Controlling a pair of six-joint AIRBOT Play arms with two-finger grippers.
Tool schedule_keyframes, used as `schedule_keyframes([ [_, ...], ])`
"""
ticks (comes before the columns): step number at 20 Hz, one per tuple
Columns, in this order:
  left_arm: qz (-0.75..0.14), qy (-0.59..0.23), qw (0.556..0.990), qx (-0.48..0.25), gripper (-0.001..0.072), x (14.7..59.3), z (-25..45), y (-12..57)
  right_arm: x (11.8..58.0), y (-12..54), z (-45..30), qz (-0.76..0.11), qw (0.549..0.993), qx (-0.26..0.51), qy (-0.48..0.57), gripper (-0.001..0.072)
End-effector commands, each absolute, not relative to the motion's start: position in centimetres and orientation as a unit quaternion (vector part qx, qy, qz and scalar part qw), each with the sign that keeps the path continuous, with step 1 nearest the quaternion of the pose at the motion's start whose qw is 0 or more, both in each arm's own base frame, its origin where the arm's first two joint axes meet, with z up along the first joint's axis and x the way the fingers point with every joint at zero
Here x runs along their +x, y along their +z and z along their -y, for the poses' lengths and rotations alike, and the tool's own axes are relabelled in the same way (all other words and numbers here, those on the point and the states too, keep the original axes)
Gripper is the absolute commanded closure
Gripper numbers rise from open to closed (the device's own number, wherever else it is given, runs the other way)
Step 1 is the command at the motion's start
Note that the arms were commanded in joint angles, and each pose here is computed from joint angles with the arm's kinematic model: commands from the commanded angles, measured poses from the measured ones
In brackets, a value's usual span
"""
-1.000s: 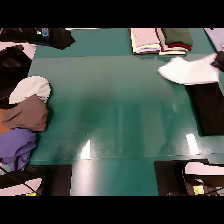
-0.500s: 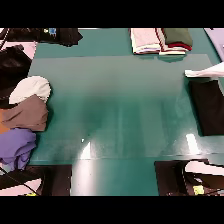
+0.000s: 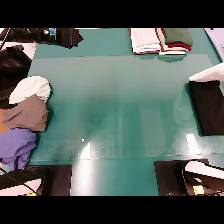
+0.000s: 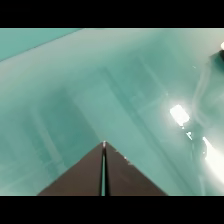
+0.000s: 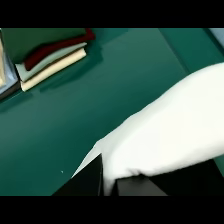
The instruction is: Fold the shirts.
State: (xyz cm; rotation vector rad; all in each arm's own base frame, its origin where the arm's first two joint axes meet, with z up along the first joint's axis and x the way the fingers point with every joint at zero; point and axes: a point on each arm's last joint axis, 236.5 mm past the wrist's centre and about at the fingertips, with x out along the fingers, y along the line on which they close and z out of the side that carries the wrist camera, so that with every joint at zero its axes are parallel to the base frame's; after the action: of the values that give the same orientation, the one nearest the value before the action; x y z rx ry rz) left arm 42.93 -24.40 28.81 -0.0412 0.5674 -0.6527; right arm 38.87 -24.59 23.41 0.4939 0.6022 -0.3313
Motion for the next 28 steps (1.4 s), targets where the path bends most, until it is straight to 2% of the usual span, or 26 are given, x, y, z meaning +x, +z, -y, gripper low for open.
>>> schedule_keyframes([
  [1, -0.279, -0.316, 0.907, -0.018, 0.0686, 42.9, 24.4, 28.6, 35.0, 20.7, 24.9, -0.32, 0.891, 0.262, -0.188, 0.0696],
  [3, -0.279, -0.317, 0.906, -0.015, 0.0686, 42.8, 24.4, 28.5, 32.2, 17.6, 25.1, -0.345, 0.871, 0.28, -0.21, 0.0696],
  [10, -0.286, -0.319, 0.904, -0.008, 0.0685, 42.6, 24.3, 28.2, 22.2, 6.0, 23.4, -0.5, 0.779, 0.255, -0.28, 0.0686],
  [11, -0.287, -0.321, 0.902, -0.001, 0.0685, 42.5, 24.3, 28.1, 21.3, 5.1, 23.2, -0.514, 0.769, 0.251, -0.285, 0.0558],
  [12, -0.29, -0.323, 0.901, 0.003, 0.0685, 42.4, 24.3, 27.9, 20.3, 4.2, 23.2, -0.527, 0.761, 0.244, -0.291, 0.0317],
  [13, -0.292, -0.323, 0.9, 0.004, 0.0685, 42.3, 24.3, 27.8, 19.5, 3.7, 23.2, -0.539, 0.752, 0.237, -0.296, 0.0177],
  [14, -0.294, -0.324, 0.899, 0.004, 0.0685, 42.2, 24.3, 27.7, 19.1, 3.7, 23.2, -0.546, 0.747, 0.233, -0.299, 0.0141],
  [17, -0.294, -0.324, 0.899, 0.004, 0.0685, 42.2, 24.3, 27.7, 21.2, 6.9, 23.7, -0.508, 0.775, 0.234, -0.294, 0.0141],
  [20, -0.294, -0.324, 0.899, 0.004, 0.0685, 42.2, 24.3, 27.7, 27.7, 13.0, 20.6, -0.421, 0.842, 0.26, -0.214, 0.0143],
  [24, -0.29, -0.323, 0.901, 0.004, 0.0685, 42.3, 24.3, 27.9, 34.5, 18.3, 10.1, -0.382, 0.889, 0.248, -0.044, 0.0143],
  [28, -0.295, -0.324, 0.899, 0.004, 0.0685, 42.2, 24.3, 27.7, 36.3, 18.7, -1.8, -0.411, 0.888, 0.179, 0.105, 0.0144],
])
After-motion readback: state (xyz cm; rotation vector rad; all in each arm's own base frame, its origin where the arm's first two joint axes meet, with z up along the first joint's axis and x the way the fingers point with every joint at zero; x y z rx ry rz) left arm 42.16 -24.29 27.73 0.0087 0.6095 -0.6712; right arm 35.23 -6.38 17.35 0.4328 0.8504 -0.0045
